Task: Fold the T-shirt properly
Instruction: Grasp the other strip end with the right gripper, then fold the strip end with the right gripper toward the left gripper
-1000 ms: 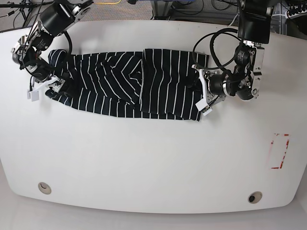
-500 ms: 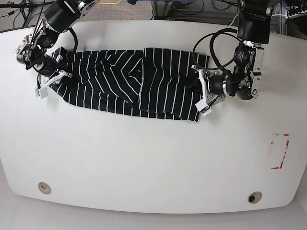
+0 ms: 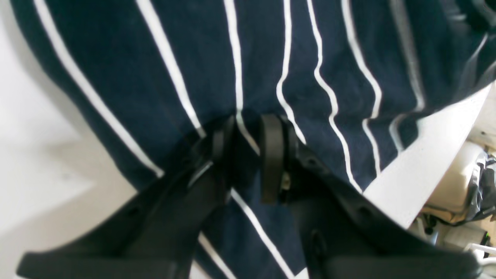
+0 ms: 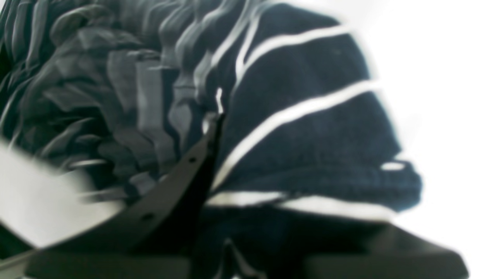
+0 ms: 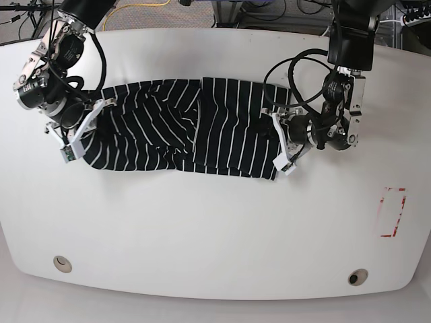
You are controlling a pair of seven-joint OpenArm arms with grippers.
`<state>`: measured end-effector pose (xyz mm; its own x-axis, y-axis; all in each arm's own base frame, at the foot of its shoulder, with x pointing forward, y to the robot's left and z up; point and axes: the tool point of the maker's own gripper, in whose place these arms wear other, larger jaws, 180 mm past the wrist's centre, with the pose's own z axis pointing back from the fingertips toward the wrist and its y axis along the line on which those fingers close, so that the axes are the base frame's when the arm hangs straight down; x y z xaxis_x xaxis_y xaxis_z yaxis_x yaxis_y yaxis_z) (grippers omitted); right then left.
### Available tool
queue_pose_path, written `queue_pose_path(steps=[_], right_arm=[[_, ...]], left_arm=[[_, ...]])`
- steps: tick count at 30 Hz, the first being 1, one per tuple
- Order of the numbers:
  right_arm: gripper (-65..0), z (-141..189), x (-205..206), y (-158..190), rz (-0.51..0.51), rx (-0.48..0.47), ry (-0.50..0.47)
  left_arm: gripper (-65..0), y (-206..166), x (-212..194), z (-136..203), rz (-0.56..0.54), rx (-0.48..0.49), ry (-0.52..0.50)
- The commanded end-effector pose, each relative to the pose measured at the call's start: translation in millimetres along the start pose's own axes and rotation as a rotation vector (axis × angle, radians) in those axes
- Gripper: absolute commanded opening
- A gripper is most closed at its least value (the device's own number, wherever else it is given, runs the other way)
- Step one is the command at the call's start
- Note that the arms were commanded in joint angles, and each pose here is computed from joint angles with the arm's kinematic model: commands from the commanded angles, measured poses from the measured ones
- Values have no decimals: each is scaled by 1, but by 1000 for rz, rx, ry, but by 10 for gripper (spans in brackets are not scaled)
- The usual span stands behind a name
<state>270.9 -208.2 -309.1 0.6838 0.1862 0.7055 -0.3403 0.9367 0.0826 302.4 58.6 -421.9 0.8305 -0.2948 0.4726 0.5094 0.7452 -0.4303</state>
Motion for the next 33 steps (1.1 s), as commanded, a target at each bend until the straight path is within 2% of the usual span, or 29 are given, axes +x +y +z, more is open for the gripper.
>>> queue_pose_path(steps=[1, 5, 15, 22, 33], right_arm=[[-602, 2, 19, 16, 77, 29, -44], [-602, -10, 24, 41, 118, 98, -41], [-602, -28, 61, 106, 233, 275, -157], [-602, -35, 71, 142, 206, 362, -200], [-602, -49, 66, 158, 122, 421, -193]], left_arm=[[-542, 11, -13, -1, 2, 61, 78], [-542, -1, -7, -9, 1, 33, 63], [-542, -15, -7, -17, 11, 1, 60], [-542, -16, -16, -20, 24, -5, 70], [-542, -18, -18, -21, 27, -9, 72]])
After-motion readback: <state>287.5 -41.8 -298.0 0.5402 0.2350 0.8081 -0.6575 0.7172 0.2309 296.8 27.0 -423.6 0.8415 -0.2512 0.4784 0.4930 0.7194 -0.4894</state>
